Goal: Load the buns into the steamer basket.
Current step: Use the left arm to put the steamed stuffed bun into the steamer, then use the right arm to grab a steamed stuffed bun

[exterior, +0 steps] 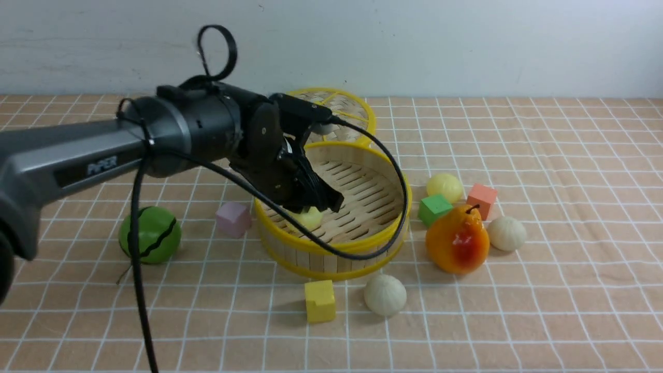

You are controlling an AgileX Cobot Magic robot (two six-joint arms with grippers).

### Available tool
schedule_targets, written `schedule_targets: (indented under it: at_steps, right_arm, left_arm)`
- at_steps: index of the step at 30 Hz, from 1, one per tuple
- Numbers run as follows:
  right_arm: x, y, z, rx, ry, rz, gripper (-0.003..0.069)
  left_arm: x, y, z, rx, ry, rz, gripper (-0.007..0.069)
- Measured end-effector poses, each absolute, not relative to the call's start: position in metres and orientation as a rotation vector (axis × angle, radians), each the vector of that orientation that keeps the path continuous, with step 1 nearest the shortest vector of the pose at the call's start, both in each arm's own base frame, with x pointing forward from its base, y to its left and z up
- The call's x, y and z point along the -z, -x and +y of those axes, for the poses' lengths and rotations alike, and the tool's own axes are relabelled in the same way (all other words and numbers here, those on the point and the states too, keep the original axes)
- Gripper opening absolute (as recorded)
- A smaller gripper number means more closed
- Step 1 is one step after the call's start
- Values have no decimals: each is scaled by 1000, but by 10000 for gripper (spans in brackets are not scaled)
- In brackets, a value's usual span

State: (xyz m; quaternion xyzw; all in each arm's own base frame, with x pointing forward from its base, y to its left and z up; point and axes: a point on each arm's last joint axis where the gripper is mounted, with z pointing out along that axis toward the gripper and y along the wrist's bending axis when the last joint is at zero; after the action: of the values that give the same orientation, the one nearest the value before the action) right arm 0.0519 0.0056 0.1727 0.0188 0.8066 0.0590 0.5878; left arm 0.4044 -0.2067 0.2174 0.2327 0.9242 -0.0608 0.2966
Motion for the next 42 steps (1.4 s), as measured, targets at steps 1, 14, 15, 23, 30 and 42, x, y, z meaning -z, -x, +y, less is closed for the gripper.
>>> schedule_targets:
  at_steps: [1,14,15,23,30,42]
  right_arm:
    - [-173,-52,6,-138,-44,1879,239]
    - [-173,-52,6,-138,-44,1879,239]
    - [-173,-52,6,-138,-44,1879,239]
    - [-173,-52,6,-138,-44,1879,239]
    - [-173,-52,6,-138,-44,1879,239]
    - [-174,-52,7,-193,-92,1862,239]
  left_arm:
    - [-217,-406,-208,161,-609,2479,224]
    - [-383,-338,-171,267,-346,2407,262]
    - [-395,-319,-161,277,-338,2384,137]
    - [-396,-216,-109,340,-301,2234,-13]
    - [-347,-118,-60,460,-247,1880,-13]
    - [-238,-69,-36,556,-186,1653,-13]
